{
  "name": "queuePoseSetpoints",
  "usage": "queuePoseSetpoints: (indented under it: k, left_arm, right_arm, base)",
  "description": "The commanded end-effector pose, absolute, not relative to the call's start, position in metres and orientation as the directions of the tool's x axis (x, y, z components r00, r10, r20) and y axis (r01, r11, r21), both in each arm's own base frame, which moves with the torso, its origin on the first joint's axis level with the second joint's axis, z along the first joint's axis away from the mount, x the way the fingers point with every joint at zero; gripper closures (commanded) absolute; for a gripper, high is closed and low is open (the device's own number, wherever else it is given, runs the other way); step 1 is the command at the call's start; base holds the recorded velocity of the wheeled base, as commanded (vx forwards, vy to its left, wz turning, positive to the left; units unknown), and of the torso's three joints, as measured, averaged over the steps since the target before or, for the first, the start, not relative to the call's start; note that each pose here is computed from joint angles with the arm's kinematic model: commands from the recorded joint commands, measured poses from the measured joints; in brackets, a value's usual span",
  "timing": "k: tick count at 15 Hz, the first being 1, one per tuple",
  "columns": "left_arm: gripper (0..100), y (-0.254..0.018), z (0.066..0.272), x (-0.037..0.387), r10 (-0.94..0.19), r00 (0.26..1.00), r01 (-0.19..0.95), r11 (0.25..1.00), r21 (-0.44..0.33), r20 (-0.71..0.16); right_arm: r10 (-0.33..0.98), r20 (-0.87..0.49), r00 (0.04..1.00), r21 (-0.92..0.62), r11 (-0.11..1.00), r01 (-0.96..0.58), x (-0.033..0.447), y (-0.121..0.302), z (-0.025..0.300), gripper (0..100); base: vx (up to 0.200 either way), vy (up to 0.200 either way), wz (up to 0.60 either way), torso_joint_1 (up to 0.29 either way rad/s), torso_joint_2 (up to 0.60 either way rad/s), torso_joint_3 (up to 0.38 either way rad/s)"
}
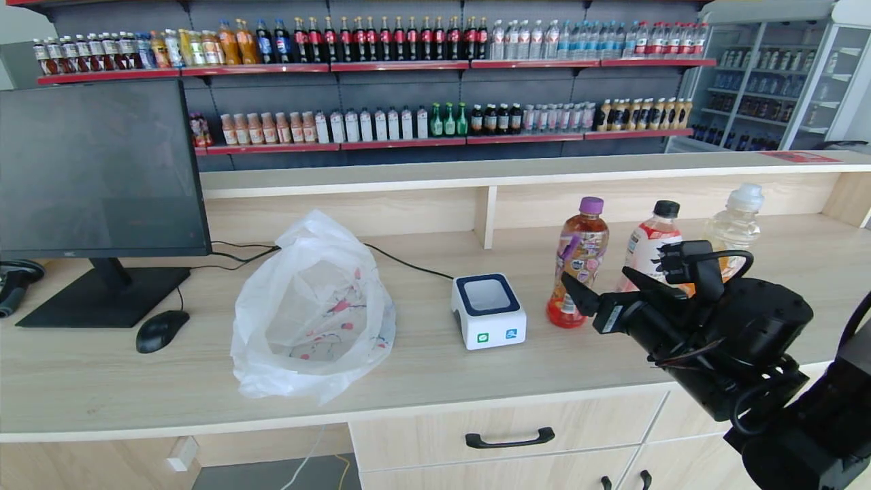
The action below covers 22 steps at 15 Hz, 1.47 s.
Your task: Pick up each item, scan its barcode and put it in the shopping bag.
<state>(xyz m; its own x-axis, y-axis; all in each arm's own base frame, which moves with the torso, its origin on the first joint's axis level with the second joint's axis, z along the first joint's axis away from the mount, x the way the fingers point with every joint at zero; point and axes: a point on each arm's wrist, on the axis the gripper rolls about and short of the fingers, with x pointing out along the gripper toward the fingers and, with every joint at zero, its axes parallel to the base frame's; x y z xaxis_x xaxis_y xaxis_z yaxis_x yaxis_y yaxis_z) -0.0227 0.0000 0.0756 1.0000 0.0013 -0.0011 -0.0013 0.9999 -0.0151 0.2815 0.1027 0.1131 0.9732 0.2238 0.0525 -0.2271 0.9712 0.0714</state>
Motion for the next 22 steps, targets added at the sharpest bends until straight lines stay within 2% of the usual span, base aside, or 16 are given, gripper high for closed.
queuePoseSetpoints:
  k: [1,9,22]
  left_arm:
    - [0,0.0,0.076,-0.023,0.002,1.0,-0.002,1.0,-0.015,0.0]
    - [0,0.0,0.076,-0.023,0.002,1.0,-0.002,1.0,-0.015,-0.002]
    - [0,0.0,0.076,-0.023,0.002,1.0,-0.002,1.0,-0.015,0.0]
  right_arm:
    - [0.225,0.032,0.974,0.069,0.972,-0.227,0.286,0.104,0.106,0]
    - [0.244,0.0,0.97,0.064,0.968,-0.244,0.306,0.119,0.085,0]
    - [0.237,0.0,0.972,0.067,0.969,-0.236,0.311,0.119,0.082,0]
  base:
    - [0.0,0.0,0.0,0.0,0.0,0.0]
    - [0.0,0.0,0.0,0.0,0.0,0.0]
    - [0.0,0.0,0.0,0.0,0.0,0.0]
